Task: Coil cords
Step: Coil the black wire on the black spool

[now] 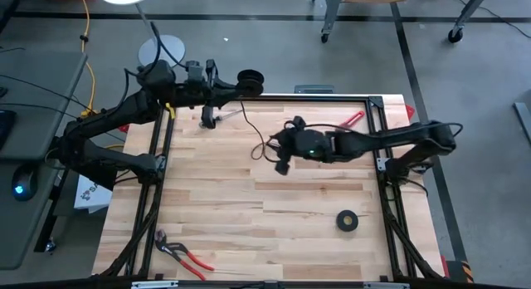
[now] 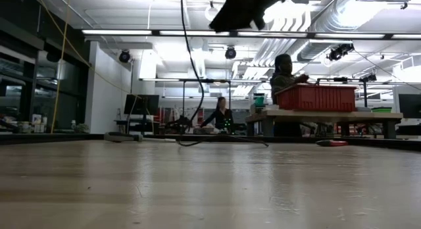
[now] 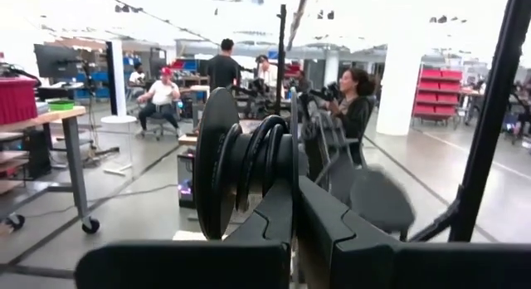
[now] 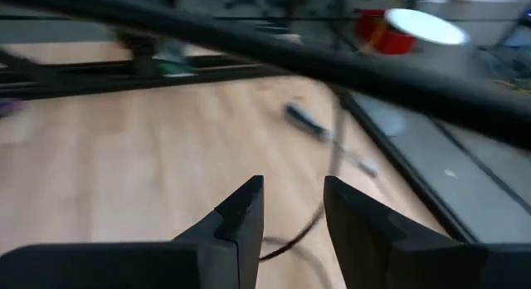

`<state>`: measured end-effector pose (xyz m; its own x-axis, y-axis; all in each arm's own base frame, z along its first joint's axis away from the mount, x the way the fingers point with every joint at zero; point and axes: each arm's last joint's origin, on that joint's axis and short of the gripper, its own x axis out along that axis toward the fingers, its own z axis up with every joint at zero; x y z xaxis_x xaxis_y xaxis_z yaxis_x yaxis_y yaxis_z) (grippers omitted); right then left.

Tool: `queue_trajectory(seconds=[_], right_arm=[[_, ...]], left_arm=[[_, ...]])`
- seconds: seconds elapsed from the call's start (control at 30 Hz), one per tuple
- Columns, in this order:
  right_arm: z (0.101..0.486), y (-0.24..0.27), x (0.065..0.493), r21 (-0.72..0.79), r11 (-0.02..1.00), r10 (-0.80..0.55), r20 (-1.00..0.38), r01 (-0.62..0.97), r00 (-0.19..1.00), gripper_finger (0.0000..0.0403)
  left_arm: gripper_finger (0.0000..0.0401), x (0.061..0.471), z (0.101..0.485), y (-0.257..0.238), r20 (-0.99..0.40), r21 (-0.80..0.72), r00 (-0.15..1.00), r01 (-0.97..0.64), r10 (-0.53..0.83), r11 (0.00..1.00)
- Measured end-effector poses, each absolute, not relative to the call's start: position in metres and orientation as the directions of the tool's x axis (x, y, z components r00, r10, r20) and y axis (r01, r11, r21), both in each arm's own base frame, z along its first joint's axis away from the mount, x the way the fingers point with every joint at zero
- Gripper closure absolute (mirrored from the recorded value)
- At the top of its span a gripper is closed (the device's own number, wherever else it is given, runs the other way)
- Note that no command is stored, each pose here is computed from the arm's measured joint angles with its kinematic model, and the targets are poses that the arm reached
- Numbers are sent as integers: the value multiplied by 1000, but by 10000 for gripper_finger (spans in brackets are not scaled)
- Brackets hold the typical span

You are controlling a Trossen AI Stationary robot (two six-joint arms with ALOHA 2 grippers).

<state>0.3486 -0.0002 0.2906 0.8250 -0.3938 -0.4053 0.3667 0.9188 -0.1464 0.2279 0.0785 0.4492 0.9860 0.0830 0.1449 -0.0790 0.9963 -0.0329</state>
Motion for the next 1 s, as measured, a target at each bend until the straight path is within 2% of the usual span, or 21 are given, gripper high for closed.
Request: queue_trajectory(seconds=[0.27, 0.63, 1.0], right_arm=[[274, -19, 383, -76, 904, -427, -233, 422, 874, 284], [264, -42, 391, -93, 886, -464, -204, 454, 862, 284], [269, -39, 394, -114, 946, -320, -166, 305, 933, 284]], left_arm=[[401, 229, 450, 74, 158, -33, 985, -60, 65, 998], [401, 232, 451, 66, 171, -37, 985, -28, 34, 999], [401, 232, 451, 65, 170, -54, 985, -21, 30, 998]])
